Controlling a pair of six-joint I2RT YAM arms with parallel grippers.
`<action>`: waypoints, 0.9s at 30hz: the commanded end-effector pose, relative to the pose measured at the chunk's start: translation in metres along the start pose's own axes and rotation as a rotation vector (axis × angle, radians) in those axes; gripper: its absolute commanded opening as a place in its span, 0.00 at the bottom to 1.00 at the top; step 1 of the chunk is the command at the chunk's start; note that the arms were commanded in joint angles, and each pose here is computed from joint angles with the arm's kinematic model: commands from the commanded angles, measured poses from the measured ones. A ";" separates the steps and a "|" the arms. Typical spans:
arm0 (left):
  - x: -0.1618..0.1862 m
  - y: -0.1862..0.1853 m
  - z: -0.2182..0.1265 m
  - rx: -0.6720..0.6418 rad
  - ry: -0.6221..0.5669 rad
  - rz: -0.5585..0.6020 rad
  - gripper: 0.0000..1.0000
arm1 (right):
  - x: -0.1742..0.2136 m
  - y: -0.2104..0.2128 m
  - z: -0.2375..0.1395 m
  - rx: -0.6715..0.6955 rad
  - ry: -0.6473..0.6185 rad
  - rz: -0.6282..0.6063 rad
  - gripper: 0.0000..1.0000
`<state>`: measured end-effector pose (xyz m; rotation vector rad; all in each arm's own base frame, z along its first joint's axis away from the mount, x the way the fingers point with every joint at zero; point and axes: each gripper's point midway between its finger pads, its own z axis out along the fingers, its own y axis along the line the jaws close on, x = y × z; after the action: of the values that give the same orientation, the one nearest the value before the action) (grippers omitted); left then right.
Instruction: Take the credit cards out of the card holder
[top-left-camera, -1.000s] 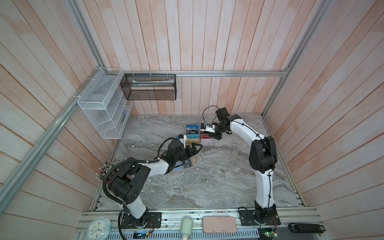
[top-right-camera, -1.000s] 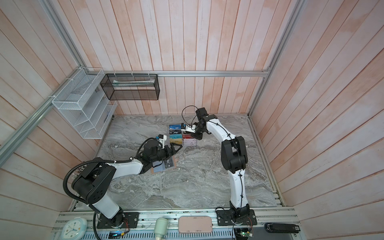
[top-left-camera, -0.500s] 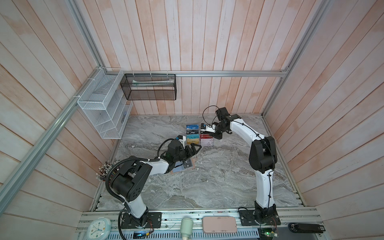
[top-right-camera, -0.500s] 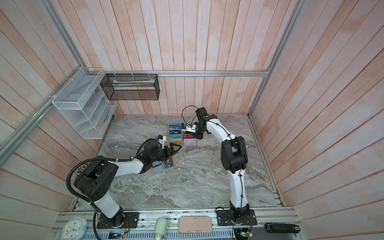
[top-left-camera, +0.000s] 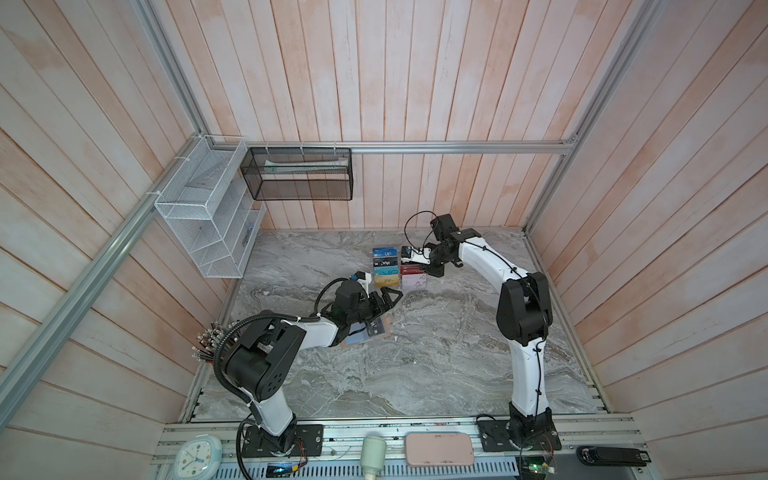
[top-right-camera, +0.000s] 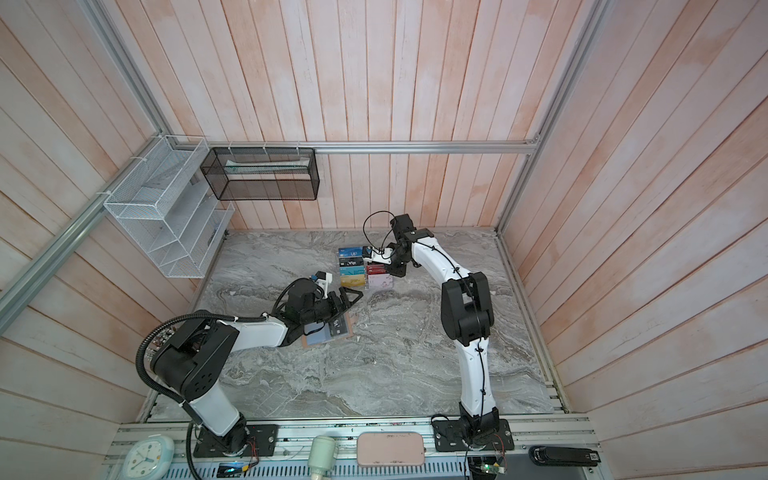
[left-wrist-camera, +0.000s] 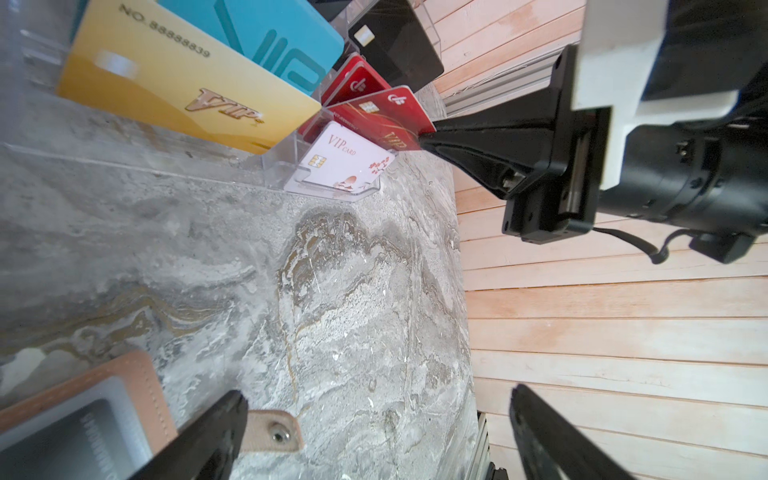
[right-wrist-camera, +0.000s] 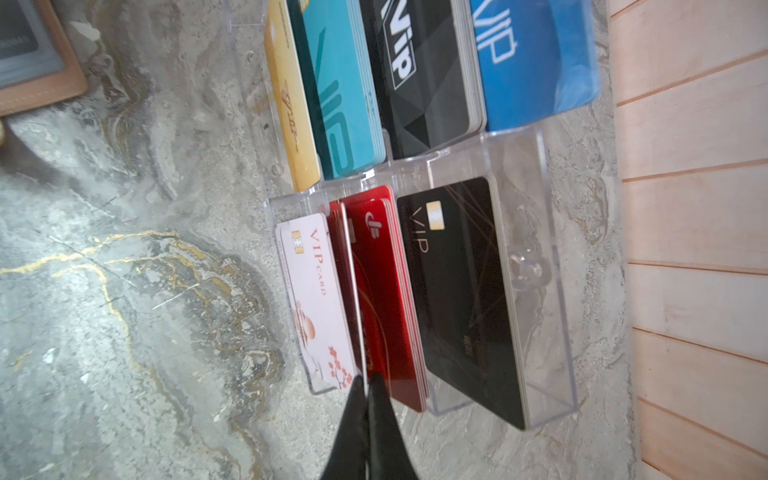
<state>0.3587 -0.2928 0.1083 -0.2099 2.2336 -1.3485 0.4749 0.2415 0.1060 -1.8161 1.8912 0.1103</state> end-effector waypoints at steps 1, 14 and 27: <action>-0.005 -0.001 0.002 0.015 -0.008 0.001 1.00 | -0.001 -0.005 0.010 0.009 0.012 -0.006 0.03; -0.004 0.002 0.002 0.015 -0.006 -0.012 1.00 | -0.008 -0.012 0.006 0.036 -0.011 -0.004 0.19; -0.003 0.002 0.000 0.014 -0.005 -0.021 1.00 | -0.019 -0.020 -0.008 0.074 -0.046 0.001 0.33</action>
<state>0.3604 -0.2915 0.1062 -0.2349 2.2374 -1.3602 0.4884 0.2474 0.1111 -1.7764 1.8624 0.0763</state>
